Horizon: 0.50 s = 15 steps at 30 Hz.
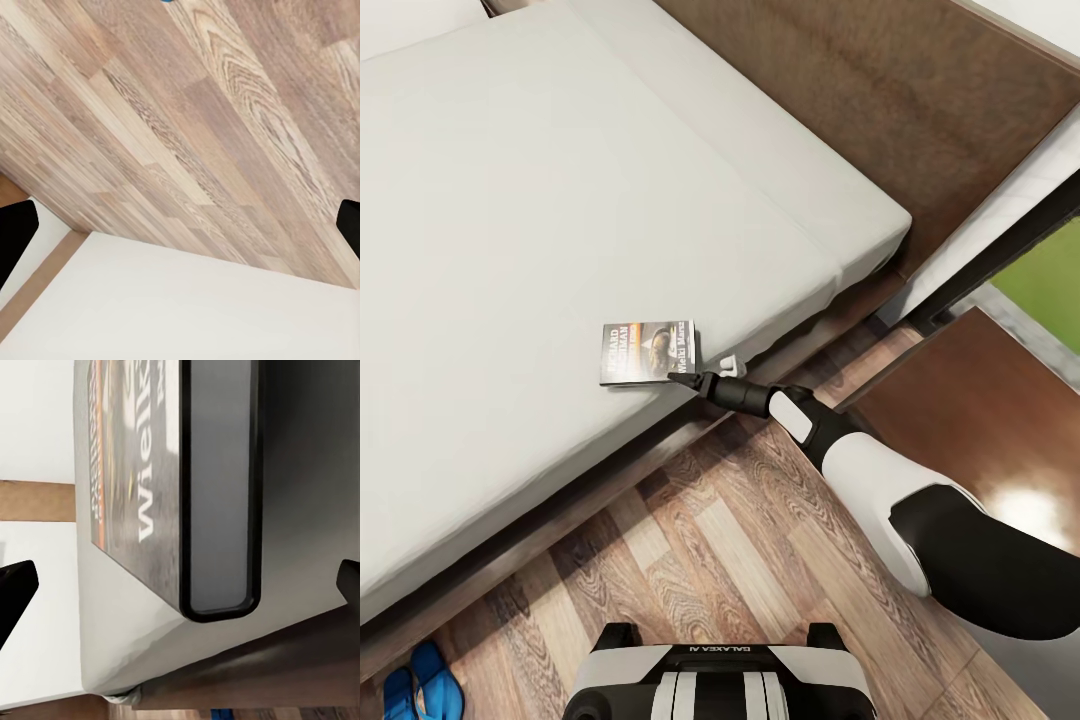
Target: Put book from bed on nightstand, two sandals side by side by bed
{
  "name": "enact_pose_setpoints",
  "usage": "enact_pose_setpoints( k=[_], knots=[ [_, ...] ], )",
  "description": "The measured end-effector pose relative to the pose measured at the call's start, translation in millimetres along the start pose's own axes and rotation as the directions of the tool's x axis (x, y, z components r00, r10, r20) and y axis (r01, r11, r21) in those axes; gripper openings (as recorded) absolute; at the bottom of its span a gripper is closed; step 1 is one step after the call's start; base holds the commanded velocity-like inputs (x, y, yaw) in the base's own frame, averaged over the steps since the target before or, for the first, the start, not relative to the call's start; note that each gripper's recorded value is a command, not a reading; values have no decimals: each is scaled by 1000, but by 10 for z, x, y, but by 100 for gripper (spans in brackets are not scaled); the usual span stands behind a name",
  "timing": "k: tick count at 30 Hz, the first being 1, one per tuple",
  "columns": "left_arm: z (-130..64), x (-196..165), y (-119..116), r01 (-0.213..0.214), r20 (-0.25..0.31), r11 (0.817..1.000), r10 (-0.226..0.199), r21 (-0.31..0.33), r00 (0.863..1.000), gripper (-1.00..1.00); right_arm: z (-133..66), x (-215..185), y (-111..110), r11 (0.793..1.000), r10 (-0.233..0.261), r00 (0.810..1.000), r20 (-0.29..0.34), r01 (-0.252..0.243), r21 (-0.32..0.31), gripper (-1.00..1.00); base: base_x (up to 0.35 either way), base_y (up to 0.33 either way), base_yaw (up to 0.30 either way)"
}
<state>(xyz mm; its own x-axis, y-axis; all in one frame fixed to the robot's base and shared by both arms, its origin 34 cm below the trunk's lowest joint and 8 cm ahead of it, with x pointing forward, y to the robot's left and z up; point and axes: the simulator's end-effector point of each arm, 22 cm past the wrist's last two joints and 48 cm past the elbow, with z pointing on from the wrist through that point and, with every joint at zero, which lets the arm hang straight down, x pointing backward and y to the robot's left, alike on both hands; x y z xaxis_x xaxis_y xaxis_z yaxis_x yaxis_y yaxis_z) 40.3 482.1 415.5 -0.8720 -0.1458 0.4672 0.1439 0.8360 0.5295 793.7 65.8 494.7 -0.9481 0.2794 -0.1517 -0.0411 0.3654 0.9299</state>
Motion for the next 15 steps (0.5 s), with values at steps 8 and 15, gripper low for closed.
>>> enact_pose_setpoints(
  k=[8,15],
  knots=[
    [-1,0,-2,0,0,1000,0,0,1000,100,0,-1,-1,1000,0,1000,0,0,0,100,0,0,0],
    [-1,-1,-3,0,0,1000,0,0,1000,100,-2,-1,-3,1000,0,1000,0,0,1,100,0,0,0]
  ],
)
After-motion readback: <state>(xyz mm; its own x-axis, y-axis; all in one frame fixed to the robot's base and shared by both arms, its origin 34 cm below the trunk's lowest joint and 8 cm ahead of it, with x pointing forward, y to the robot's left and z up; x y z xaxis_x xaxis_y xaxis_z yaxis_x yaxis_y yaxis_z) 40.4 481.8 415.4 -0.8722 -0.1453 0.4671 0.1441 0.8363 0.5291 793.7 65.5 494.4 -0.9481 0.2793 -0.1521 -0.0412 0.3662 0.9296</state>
